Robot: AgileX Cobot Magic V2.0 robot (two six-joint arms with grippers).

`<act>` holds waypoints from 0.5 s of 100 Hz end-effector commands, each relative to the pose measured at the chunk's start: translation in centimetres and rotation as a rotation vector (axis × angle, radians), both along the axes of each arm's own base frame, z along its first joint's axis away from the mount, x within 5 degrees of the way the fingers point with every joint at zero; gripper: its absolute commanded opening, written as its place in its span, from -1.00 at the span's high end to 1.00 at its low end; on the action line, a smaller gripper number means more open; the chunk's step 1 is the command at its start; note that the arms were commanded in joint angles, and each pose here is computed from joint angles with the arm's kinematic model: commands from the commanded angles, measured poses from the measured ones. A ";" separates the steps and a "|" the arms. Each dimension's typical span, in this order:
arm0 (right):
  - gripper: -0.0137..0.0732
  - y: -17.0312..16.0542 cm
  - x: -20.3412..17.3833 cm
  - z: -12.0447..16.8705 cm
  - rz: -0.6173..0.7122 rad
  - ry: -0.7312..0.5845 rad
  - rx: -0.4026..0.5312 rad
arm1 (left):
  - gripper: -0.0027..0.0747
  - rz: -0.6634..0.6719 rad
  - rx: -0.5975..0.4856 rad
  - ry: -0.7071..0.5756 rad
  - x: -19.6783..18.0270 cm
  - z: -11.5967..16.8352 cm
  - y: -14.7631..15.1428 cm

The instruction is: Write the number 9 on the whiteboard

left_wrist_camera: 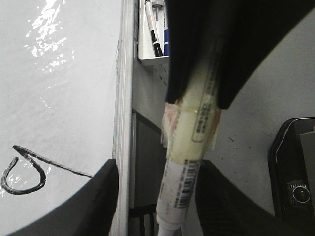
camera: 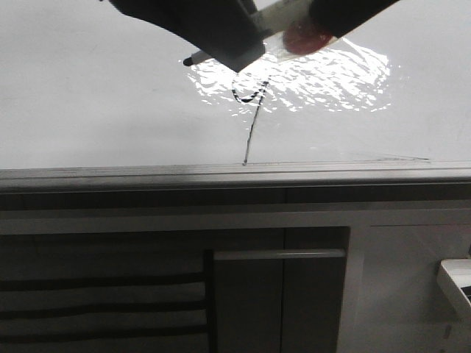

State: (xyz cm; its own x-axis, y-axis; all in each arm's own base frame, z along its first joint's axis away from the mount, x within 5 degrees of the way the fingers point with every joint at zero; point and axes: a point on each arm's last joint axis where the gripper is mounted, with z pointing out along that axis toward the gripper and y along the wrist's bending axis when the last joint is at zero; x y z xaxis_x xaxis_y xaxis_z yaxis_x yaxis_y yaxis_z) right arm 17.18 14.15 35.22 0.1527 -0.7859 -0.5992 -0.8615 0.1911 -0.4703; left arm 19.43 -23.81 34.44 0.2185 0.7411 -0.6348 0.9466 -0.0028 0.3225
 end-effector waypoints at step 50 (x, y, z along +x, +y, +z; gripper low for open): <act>0.79 0.0 0.1 1.7 -0.012 -0.080 0.058 | 0.72 0.008 -0.080 -0.060 -0.4 2.3 0.1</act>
State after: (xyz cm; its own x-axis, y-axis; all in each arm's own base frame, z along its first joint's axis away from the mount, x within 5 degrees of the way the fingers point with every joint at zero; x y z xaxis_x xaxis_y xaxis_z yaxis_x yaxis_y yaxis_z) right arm 17.28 14.17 35.22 0.1552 -0.7869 -0.5972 -0.8577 0.1927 -0.4767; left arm 19.33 -23.74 34.32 0.2313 0.7506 -0.6190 0.9451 -0.0224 0.3260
